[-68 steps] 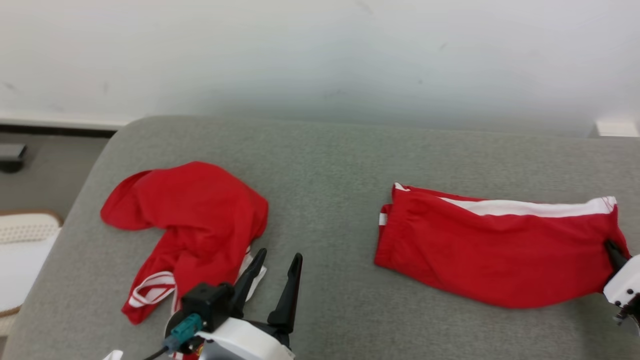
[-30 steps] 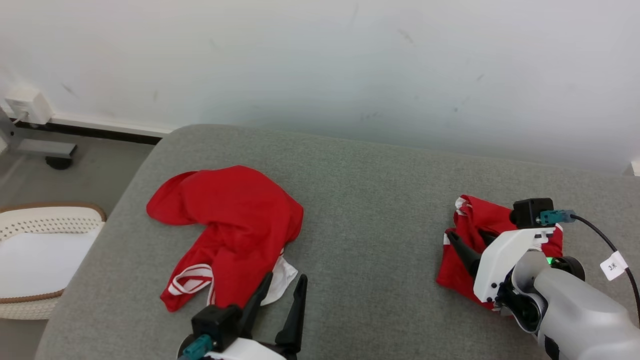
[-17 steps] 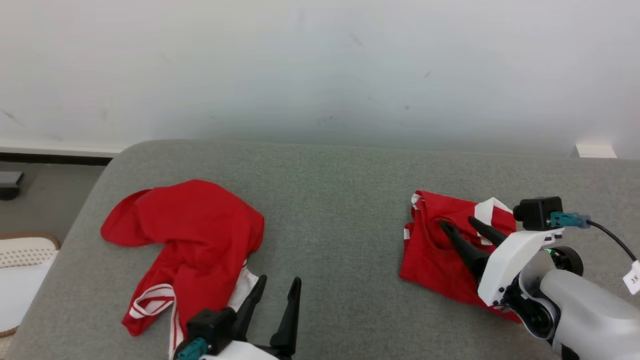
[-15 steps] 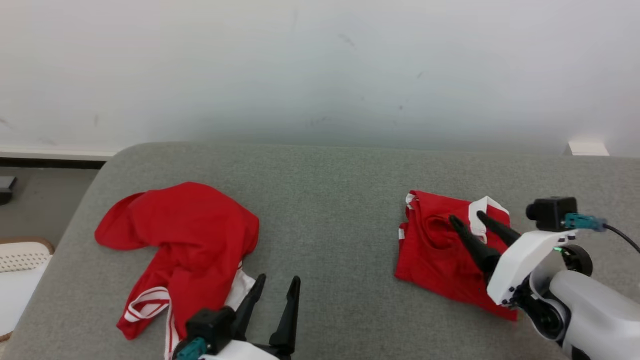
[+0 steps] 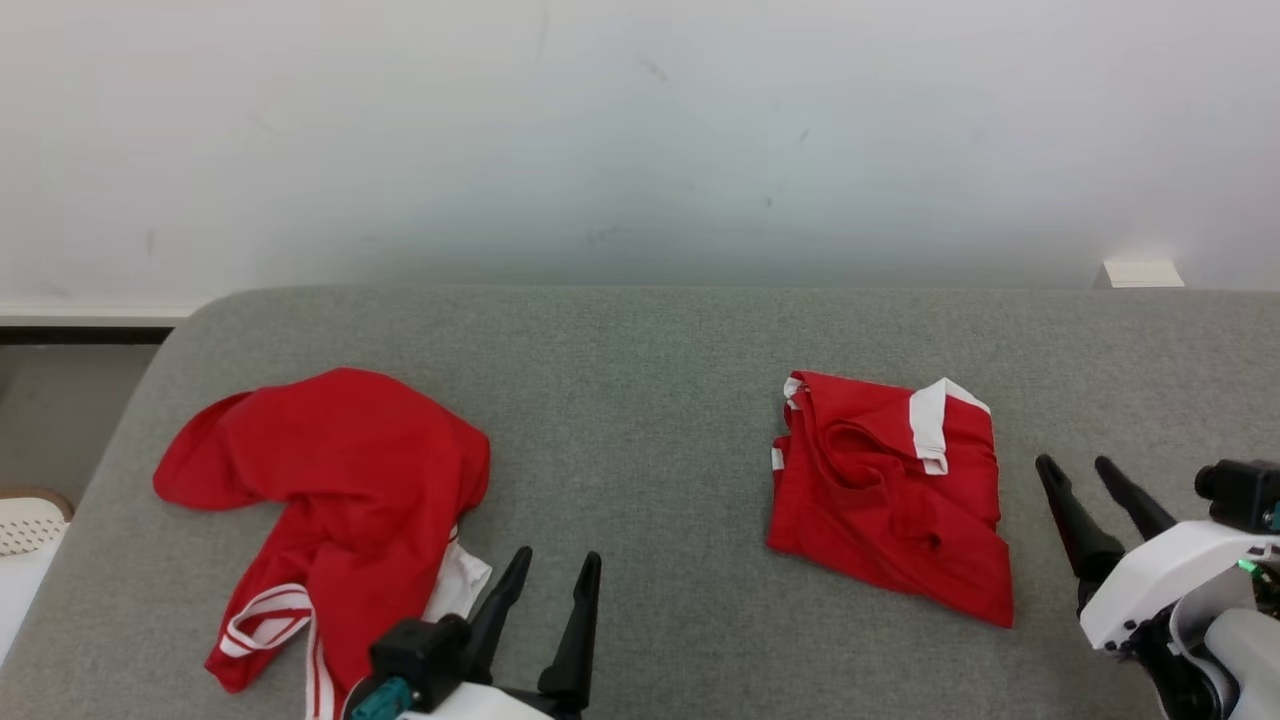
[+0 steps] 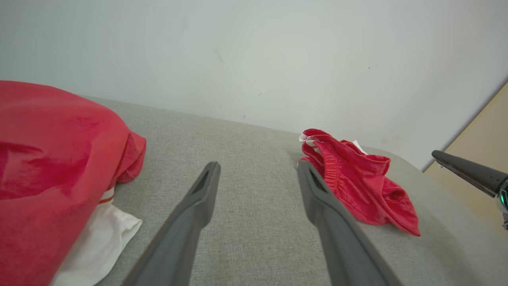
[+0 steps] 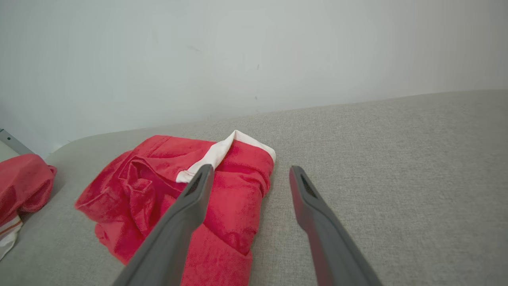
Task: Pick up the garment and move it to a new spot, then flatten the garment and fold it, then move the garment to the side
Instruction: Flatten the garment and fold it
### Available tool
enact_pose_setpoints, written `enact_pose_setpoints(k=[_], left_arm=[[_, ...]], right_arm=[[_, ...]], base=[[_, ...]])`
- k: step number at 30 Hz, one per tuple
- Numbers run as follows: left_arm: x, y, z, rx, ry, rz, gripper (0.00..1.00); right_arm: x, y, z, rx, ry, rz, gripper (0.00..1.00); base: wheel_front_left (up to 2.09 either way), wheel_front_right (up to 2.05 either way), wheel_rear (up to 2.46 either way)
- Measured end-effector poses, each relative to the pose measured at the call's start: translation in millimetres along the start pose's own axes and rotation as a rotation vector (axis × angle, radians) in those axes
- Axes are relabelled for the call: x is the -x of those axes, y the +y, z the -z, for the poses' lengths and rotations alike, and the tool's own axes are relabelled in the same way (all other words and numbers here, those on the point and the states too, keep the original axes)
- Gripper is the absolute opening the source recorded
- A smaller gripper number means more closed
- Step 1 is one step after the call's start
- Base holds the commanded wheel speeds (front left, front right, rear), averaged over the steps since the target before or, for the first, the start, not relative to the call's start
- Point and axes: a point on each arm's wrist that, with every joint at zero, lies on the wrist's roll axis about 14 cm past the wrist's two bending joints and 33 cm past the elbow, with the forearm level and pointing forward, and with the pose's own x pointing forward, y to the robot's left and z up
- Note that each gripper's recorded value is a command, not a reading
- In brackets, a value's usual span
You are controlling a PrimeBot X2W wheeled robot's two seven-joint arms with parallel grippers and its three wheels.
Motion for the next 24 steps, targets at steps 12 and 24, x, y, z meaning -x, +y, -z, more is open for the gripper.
enact_pose_setpoints(k=[12, 24], left_arm=[[5, 18, 4, -0.005, 0.015, -0.049, 1.0], [14, 56, 11, 0.01, 0.037, -0.187, 1.0]], right_arm=[[-24, 12, 57, 0.002, 0.214, 0.005, 0.0], [-91, 35, 52, 0.041, 0.249, -0.081, 0.0]], base=[[0.0, 0.0, 0.0], [0.0, 0.0, 0.0]])
